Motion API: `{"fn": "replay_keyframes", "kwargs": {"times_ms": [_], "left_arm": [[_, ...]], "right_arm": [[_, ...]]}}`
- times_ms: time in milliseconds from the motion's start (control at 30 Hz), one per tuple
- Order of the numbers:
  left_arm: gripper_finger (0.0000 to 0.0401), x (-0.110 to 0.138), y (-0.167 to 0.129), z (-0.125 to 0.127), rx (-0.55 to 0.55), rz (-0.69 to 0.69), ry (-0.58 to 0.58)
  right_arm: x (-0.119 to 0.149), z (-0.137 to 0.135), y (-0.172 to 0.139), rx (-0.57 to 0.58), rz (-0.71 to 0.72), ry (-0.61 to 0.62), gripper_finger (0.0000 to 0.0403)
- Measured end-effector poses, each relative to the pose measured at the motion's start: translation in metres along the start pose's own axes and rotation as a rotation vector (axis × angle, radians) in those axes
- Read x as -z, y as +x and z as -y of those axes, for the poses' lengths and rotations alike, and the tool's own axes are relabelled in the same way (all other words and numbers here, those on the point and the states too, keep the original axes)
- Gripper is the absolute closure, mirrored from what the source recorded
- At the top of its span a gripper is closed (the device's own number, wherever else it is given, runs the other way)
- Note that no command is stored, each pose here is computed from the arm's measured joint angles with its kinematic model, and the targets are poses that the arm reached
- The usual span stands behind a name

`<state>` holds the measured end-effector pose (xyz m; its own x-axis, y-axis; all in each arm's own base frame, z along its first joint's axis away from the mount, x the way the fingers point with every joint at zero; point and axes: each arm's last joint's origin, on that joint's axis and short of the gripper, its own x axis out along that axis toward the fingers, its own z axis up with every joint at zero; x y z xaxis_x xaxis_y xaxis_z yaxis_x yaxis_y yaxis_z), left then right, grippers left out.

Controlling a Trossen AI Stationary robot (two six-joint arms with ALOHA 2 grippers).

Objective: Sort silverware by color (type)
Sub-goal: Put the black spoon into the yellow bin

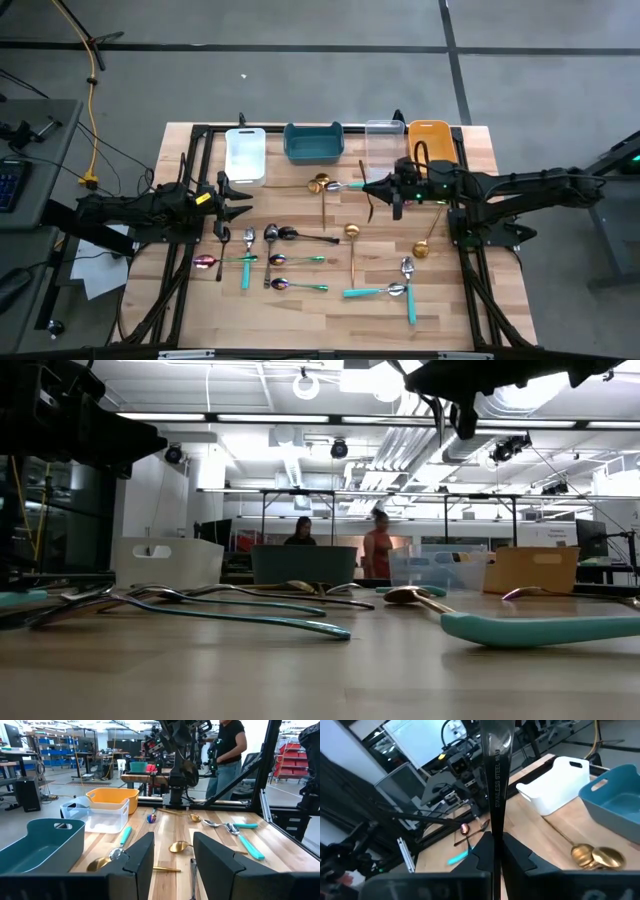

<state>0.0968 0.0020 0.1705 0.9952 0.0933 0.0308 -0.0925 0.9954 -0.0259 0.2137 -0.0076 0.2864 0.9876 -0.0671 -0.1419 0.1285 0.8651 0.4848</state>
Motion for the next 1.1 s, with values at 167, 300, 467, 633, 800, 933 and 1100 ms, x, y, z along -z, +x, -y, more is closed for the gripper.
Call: {"fn": "replay_keyframes", "kwargs": {"times_ms": [167, 300, 467, 633, 800, 933, 1100], "left_arm": [[0.0272, -0.0001, 0.0000, 0.0000, 0.000, 0.000, 0.000], [0.0272, 0.0000, 0.0000, 0.0000, 0.000, 0.000, 0.000], [0.0272, -0.0001, 0.0000, 0.0000, 0.000, 0.000, 0.000], [0.0272, 0.0000, 0.0000, 0.0000, 0.000, 0.000, 0.000], [0.0272, 0.0000, 0.0000, 0.0000, 0.000, 0.000, 0.000], [0.0272, -0.0001, 0.0000, 0.0000, 0.000, 0.001, -0.039], [0.0272, -0.0002, 0.0000, 0.0000, 0.001, 0.001, -0.182]], "right_arm": [[0.0005, -0.0014, -0.0004, -0.038, -0.020, 0.002, 0.0396], [0.0017, -0.0039, -0.0005, -0.054, -0.028, -0.003, 0.0396], [0.0028, -0.0059, -0.0007, -0.084, -0.044, -0.004, 0.0396], [0.0019, -0.0066, -0.0007, -0.094, -0.038, -0.005, 0.0396], [0.0014, -0.0074, -0.0008, -0.110, -0.040, -0.006, 0.0396], [0.0025, -0.0091, -0.0011, -0.172, -0.071, -0.048, 0.0391], [0.0026, -0.0093, -0.0011, -0.178, -0.074, -0.051, 0.0390]]}}
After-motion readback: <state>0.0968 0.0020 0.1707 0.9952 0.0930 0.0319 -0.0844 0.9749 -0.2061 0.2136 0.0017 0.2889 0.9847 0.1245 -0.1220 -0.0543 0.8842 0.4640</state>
